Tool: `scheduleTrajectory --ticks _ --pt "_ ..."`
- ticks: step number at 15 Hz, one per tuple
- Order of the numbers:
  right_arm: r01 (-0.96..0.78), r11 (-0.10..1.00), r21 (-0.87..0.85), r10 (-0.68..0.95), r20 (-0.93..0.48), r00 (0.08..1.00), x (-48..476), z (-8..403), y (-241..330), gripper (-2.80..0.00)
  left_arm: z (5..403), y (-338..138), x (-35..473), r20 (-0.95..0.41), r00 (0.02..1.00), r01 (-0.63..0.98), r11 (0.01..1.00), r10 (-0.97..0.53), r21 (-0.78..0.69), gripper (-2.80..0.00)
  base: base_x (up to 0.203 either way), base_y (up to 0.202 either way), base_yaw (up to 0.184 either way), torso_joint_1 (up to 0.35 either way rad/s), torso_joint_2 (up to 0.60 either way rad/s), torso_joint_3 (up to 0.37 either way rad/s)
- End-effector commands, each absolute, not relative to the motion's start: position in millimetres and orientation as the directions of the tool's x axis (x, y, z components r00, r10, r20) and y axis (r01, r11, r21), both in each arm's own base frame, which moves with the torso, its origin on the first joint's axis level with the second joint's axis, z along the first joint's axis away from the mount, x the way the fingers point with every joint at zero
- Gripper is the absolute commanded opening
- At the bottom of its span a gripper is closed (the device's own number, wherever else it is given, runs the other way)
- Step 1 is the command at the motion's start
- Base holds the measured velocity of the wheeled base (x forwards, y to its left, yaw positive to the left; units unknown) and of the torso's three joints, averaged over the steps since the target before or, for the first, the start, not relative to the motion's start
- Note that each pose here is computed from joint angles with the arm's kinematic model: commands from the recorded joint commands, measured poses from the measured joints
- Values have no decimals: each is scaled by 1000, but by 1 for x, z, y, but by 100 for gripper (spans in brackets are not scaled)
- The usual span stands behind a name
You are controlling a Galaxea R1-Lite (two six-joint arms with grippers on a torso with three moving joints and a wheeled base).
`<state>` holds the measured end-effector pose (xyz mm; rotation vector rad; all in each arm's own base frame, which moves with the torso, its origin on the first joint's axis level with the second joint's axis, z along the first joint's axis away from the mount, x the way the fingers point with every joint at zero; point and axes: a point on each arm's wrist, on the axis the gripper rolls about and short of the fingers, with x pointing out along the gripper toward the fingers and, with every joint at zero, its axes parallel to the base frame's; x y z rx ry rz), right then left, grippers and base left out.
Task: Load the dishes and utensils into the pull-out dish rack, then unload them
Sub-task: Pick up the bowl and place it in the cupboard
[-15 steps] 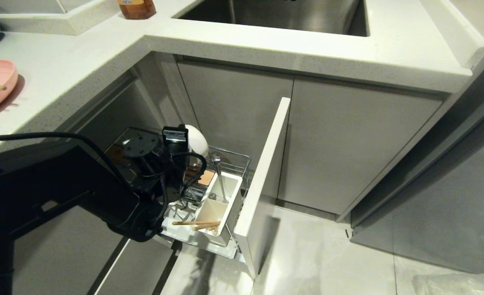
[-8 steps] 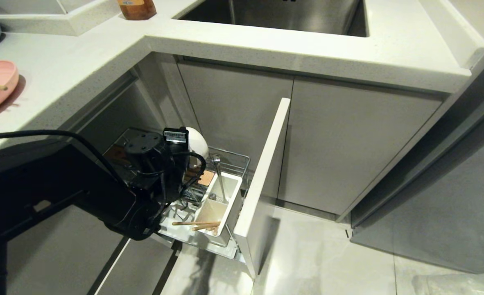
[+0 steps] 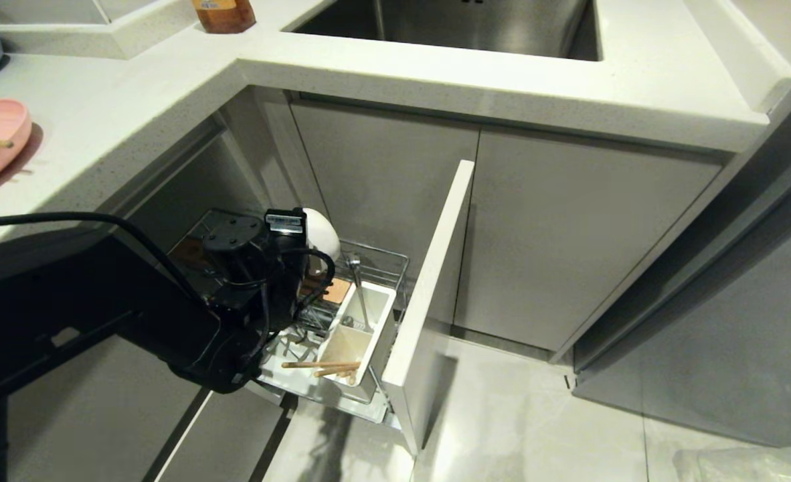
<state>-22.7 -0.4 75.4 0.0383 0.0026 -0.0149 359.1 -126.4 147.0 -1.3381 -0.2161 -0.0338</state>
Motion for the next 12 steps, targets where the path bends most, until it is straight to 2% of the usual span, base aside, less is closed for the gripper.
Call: scheduleTrajectory --ticks 1,12 --pt "14 999 38 -14 -5 1000 -22 75 0 -280 158 -126 356 220 970 195 209 102 -958 -280 0 0 0 0 0 0" --pt "15 999 38 -15 -6 1000 -22 75 0 -280 170 -125 352 302 950 285 177 82 -942 -280 0 0 0 0 0 0"
